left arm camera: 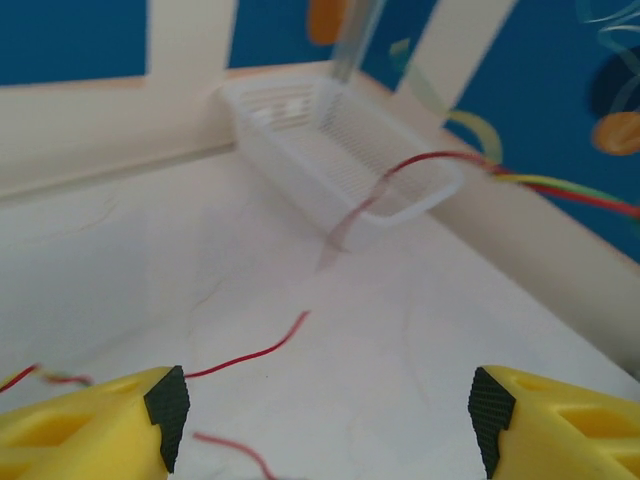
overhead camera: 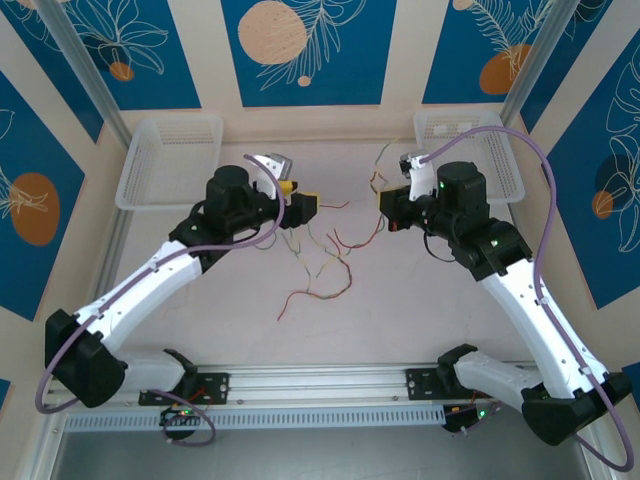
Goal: Untangle the cables
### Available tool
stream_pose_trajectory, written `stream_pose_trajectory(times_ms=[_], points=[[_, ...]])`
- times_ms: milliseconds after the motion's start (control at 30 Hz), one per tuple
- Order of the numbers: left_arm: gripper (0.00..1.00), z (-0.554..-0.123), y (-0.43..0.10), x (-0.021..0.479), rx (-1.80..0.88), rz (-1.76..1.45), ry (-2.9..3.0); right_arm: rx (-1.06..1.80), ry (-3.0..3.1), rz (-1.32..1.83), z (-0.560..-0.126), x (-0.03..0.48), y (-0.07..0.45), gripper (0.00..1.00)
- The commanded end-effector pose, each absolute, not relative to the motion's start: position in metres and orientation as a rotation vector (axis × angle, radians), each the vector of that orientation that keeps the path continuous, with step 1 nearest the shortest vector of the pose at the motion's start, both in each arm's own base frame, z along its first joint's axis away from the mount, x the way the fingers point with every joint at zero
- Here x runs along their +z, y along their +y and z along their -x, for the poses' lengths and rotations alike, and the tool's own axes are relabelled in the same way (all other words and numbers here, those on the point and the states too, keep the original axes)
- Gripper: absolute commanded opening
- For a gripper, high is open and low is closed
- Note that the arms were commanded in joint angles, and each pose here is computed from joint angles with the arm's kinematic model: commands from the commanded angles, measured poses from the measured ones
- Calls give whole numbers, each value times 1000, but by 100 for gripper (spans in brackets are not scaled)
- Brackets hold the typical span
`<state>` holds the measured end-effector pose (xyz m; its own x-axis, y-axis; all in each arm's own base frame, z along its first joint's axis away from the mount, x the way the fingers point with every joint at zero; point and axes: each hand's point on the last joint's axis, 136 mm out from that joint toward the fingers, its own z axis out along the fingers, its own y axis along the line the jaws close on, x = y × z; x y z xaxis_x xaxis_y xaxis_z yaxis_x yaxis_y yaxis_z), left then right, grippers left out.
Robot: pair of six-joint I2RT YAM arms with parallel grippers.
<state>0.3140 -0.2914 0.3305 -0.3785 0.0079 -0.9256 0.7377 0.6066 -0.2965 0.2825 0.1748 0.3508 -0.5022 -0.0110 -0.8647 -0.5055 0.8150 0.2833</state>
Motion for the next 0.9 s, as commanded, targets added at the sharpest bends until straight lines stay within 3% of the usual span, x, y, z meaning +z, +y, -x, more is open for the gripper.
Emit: stream_pose_trajectory(times_ms=[0, 267, 667, 767, 867], points=[[75, -273, -315, 355, -985, -857, 1632, 700, 1958, 423, -280, 364, 186, 0], [81, -209, -352, 334, -1044, -1226, 1524, 735, 1973, 396, -285, 362, 191, 0], [84, -218, -387, 315, -1083, -1300, 1533, 737, 1974, 408, -282, 359, 196, 0], [71, -222, -391, 310, -1074, -1304, 1539, 731, 1976, 407, -281, 357, 195, 0], [41, -223, -390, 313, -1059, -1289, 1532, 718, 1978, 409, -281, 355, 194, 0]])
